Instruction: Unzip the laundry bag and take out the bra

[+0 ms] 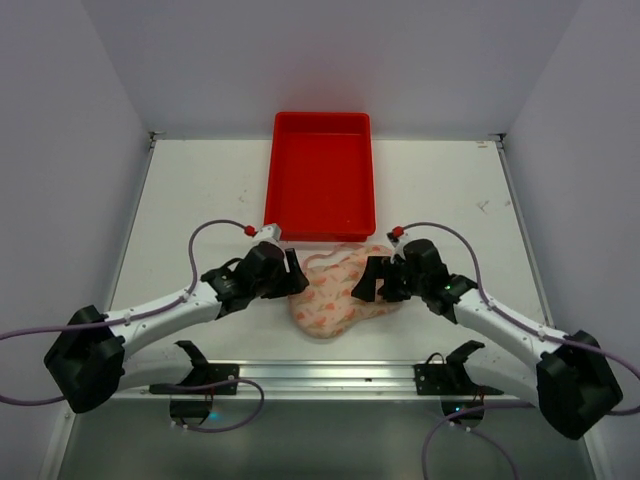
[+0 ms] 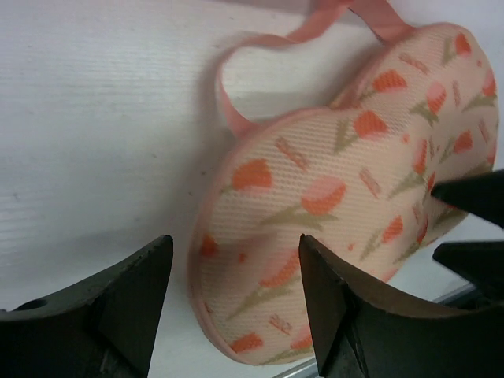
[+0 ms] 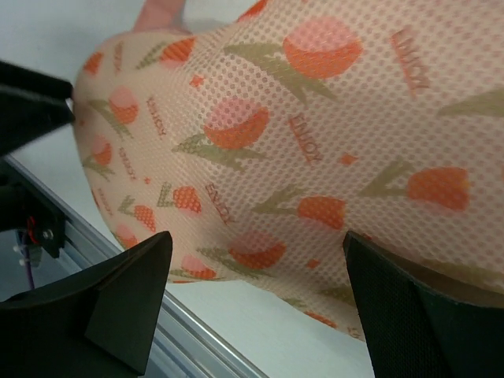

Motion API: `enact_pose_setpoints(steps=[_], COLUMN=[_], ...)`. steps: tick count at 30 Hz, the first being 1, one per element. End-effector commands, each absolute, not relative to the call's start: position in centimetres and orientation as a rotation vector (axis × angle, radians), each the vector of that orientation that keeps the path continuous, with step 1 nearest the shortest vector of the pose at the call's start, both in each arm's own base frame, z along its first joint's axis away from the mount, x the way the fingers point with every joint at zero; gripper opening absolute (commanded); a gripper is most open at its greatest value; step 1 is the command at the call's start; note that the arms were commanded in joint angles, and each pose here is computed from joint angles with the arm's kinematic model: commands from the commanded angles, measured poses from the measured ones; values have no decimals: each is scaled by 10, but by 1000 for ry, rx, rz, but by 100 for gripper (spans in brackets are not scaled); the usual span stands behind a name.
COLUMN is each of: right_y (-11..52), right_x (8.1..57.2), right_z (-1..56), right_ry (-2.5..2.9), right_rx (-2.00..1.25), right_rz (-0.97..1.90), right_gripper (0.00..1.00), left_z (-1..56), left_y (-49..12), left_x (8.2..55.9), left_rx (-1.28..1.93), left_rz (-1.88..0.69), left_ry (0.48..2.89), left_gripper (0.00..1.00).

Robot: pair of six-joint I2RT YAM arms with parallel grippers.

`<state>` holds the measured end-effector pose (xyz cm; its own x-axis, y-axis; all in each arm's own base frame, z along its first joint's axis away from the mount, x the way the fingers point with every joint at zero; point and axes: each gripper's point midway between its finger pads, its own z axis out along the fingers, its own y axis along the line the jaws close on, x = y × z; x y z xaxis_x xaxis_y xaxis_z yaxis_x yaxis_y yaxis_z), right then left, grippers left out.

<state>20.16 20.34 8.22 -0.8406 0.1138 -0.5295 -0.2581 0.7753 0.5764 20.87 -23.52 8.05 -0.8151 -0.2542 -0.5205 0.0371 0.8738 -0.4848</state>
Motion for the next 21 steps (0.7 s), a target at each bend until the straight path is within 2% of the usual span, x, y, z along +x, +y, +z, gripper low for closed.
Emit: enact_pose_setpoints(steps=[1, 9, 11, 13, 18, 21], right_y=[227, 308, 323, 340, 376, 398], right_x=[197, 138, 141, 148, 183, 198], right_z=[73, 97, 101, 115, 128, 137], right_ry=[2430, 2473, 2458, 2412, 2350, 2304], right_rx=[-158, -354, -321, -311, -289, -361], right_rz=[916, 1215, 1236, 1257, 1245, 1245], right_gripper=[91, 91, 91, 92, 92, 92], left_z=[67, 70, 80, 102, 141, 139], left_y=[-203, -177, -167, -152, -127, -127], left_x=[235, 274, 283, 294, 286, 267], left_rx=[-243, -282, -295, -338, -399, -407], left_rz=[-503, -444, -421, -404, -383, -434], left_ry=[2401, 2382, 2361, 2308, 2213, 2231], left_gripper=[68, 69, 71, 75, 99, 100])
